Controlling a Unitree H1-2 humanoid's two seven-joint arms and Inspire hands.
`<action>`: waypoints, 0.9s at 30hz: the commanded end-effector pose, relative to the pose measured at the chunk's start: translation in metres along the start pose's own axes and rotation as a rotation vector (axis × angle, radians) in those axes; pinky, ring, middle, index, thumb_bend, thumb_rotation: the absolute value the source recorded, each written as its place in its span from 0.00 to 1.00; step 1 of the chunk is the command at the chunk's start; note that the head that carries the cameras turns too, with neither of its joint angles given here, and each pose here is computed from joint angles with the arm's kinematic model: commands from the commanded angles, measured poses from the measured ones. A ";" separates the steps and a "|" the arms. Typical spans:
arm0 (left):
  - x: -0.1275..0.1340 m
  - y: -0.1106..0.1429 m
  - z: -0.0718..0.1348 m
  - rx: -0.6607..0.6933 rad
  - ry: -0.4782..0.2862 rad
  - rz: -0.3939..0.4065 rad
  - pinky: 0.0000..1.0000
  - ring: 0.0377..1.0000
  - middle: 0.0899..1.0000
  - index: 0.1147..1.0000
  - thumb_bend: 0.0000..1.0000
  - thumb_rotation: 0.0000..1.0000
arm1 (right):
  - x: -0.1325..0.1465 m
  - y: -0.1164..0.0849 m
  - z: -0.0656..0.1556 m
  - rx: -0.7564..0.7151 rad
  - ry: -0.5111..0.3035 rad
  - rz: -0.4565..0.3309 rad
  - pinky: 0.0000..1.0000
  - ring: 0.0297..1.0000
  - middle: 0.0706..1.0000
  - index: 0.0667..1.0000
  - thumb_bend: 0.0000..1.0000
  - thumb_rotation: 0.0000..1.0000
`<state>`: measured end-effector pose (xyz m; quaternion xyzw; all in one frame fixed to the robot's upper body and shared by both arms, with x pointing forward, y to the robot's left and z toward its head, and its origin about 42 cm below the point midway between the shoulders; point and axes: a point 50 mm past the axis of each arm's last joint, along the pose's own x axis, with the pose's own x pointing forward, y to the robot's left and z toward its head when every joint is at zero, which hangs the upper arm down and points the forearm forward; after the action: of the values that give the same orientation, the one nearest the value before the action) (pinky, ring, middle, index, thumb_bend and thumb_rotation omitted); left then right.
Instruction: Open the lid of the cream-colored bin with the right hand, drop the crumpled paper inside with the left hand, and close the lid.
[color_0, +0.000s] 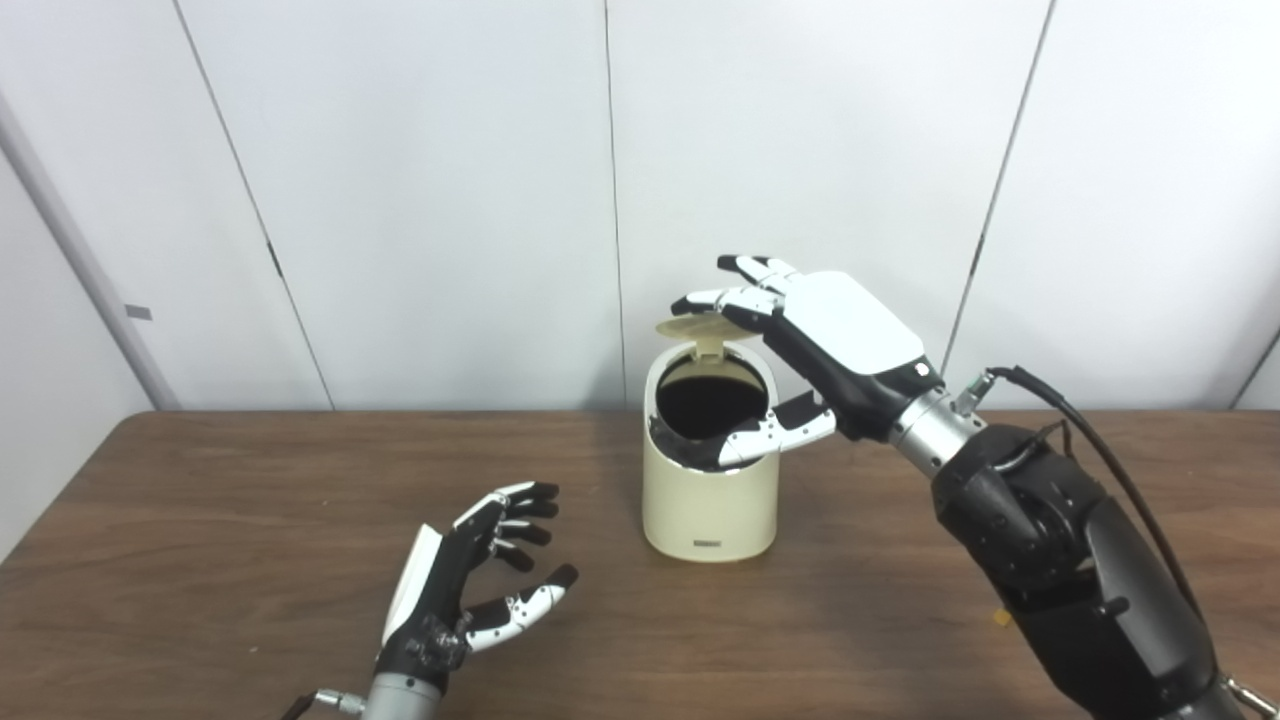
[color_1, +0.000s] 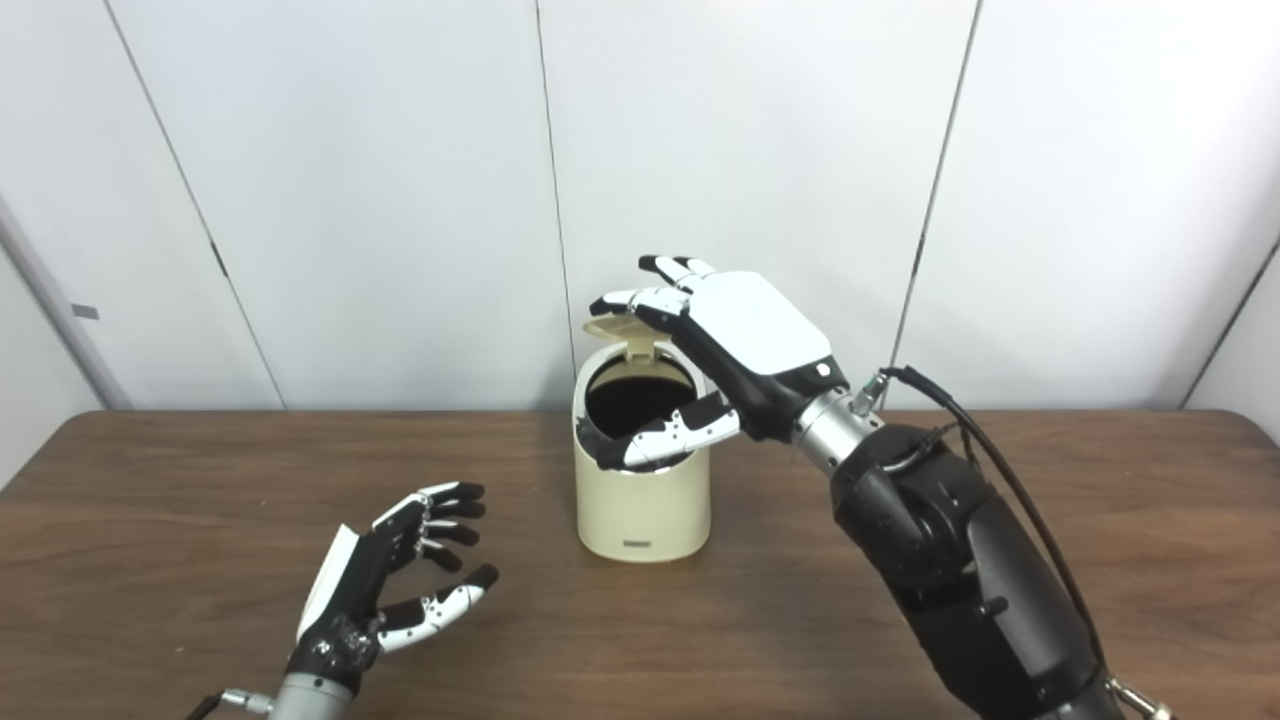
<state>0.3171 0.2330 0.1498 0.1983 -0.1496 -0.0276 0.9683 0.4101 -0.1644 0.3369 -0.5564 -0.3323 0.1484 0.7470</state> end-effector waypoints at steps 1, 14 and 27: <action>0.011 0.005 0.014 0.003 -0.068 0.021 0.54 0.64 0.71 0.74 0.55 0.05 | 0.003 -0.022 0.004 -0.054 -0.041 -0.051 0.95 0.95 0.80 0.80 0.77 0.71; 0.009 0.005 0.016 0.012 -0.059 0.023 0.54 0.63 0.70 0.73 0.54 0.05 | -0.004 -0.008 -0.010 -0.023 0.004 -0.008 0.96 0.94 0.78 0.78 0.76 0.70; 0.008 0.003 0.014 0.013 -0.047 0.019 0.57 0.64 0.69 0.74 0.54 0.07 | -0.011 0.000 -0.019 -0.027 0.027 0.015 0.98 0.92 0.77 0.77 0.76 0.72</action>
<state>0.3170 0.2322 0.1500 0.2013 -0.1436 -0.0275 0.9686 0.4136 -0.1794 0.3146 -0.5701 -0.2983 0.1636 0.7478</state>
